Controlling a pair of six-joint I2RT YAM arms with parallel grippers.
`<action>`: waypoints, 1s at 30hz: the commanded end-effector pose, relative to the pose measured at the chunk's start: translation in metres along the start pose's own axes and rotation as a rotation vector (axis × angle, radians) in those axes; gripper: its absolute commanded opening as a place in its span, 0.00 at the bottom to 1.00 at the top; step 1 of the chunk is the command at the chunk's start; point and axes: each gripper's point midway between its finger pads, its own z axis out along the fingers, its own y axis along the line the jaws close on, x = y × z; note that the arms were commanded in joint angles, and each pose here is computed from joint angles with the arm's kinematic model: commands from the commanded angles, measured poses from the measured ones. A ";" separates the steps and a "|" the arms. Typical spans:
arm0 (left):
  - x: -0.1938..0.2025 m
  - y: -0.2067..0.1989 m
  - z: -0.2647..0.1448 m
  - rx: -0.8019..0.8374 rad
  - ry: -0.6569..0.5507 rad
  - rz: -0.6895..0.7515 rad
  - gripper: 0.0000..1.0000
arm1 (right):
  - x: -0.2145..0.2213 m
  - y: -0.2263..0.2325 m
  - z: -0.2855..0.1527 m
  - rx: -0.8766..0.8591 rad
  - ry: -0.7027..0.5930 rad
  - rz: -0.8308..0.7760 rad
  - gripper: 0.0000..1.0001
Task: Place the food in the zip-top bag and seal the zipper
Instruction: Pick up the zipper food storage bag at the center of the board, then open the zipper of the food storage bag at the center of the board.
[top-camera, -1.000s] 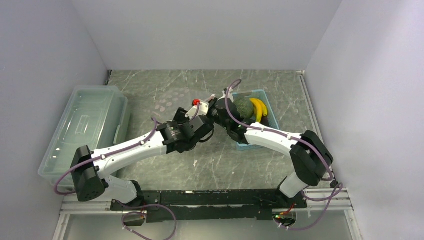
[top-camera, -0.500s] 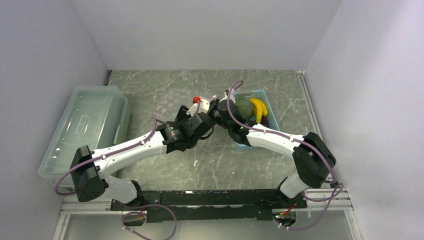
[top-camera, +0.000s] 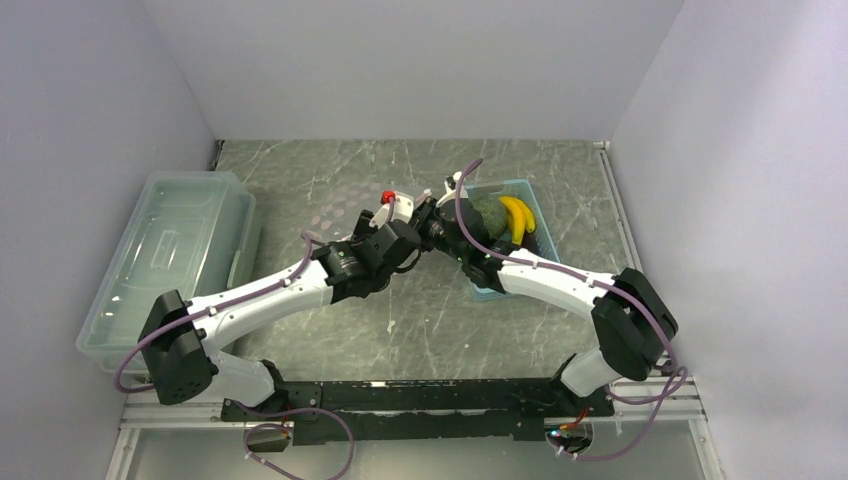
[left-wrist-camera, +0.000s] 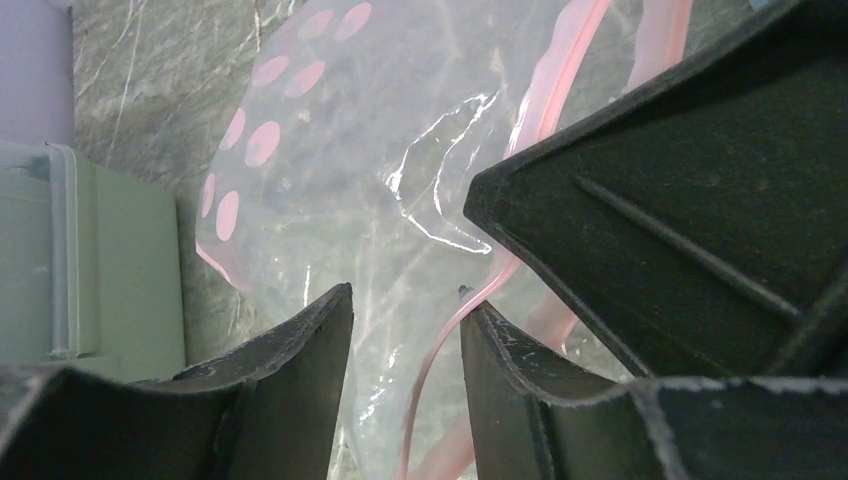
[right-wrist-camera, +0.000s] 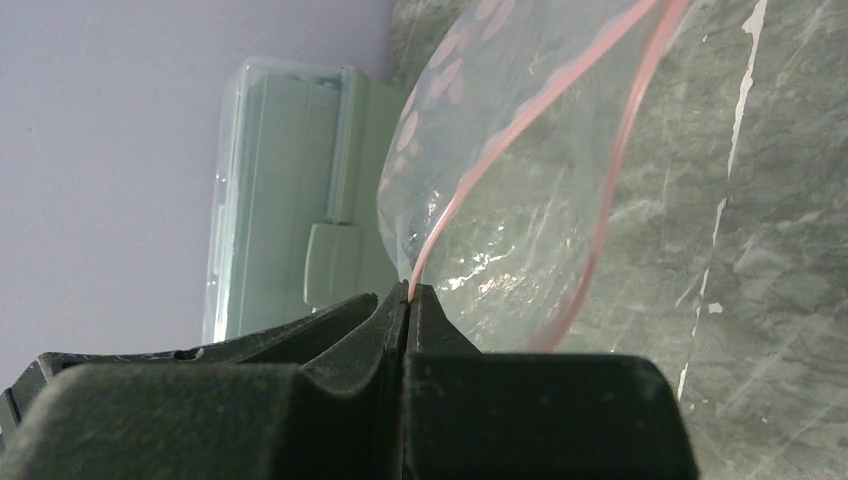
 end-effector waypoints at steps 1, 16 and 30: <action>-0.010 0.001 0.002 -0.008 -0.034 -0.031 0.46 | -0.008 0.025 -0.010 -0.086 -0.015 0.008 0.00; -0.017 0.002 0.007 -0.033 -0.059 -0.027 0.00 | -0.009 0.026 -0.014 -0.088 -0.018 -0.004 0.00; -0.010 0.008 0.009 -0.050 -0.045 -0.039 0.00 | -0.026 0.025 -0.039 -0.060 -0.090 -0.043 0.37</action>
